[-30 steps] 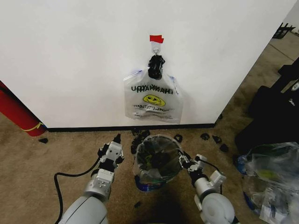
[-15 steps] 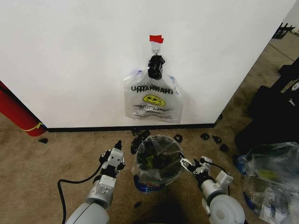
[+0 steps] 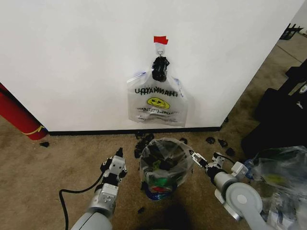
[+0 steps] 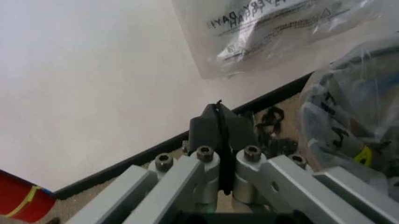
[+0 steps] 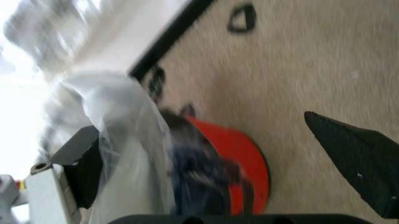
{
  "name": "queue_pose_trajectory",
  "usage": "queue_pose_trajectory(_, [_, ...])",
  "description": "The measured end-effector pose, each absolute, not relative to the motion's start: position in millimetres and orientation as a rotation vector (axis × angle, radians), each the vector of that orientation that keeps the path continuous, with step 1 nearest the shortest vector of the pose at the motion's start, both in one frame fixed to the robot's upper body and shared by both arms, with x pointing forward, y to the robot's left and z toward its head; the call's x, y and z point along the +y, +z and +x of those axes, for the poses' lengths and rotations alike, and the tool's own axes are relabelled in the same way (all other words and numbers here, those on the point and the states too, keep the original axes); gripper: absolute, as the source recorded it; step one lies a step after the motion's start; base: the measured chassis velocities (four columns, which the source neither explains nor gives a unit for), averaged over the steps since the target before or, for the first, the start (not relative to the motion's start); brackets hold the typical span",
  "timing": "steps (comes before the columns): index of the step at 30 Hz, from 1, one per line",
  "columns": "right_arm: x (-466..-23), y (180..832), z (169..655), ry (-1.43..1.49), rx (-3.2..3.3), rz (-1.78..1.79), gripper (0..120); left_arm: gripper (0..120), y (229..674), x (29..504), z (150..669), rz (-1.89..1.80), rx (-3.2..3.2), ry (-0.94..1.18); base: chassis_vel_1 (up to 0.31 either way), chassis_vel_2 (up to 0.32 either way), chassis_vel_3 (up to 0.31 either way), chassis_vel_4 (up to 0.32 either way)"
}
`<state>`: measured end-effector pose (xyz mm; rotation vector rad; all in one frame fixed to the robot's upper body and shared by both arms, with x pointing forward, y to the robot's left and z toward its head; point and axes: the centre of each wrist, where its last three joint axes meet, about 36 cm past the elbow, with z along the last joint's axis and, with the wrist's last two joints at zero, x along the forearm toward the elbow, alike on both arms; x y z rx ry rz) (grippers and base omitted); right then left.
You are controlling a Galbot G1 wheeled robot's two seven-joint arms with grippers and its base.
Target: Pick up the garbage bag from the wall and place it over the trash bin.
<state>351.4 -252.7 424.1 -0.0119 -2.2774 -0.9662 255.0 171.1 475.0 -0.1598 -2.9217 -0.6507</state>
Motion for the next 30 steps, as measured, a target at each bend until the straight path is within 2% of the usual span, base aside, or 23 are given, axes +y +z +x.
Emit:
queue_pose_trajectory(7, [-255.3,419.6,346.2,-0.779,-2.352,0.035,100,0,464.4,169.3,252.6,-0.158,-2.909,-0.651,0.000,0.000,0.000,0.000])
queue_pose_trajectory(14, [-268.9,396.7,341.0,-0.695,-2.540,0.293,100,0,456.5,165.7,247.5,-0.172,-2.905,-0.618,0.000,0.000,0.000,0.000])
queue_pose_trajectory(19, [-298.3,361.8,345.0,-0.628,-2.636,0.518,100,0,452.2,162.1,243.8,-0.174,-2.904,-0.590,0.000,0.000,0.000,0.000])
queue_pose_trajectory(22, [-331.1,326.7,346.5,-0.513,-2.693,0.709,100,0,451.4,161.5,241.8,-0.174,-2.902,-0.582,0.000,0.000,0.000,0.000])
queue_pose_trajectory(26, [-375.9,296.3,349.4,-0.560,-2.715,1.139,100,0,451.2,161.8,241.1,-0.169,-2.904,-0.581,0.000,0.000,0.000,0.000])
queue_pose_trajectory(30, [-391.3,287.2,349.8,-0.597,-2.686,1.316,100,0,448.7,160.6,241.0,-0.163,-2.900,-0.579,0.000,0.000,0.000,0.000])
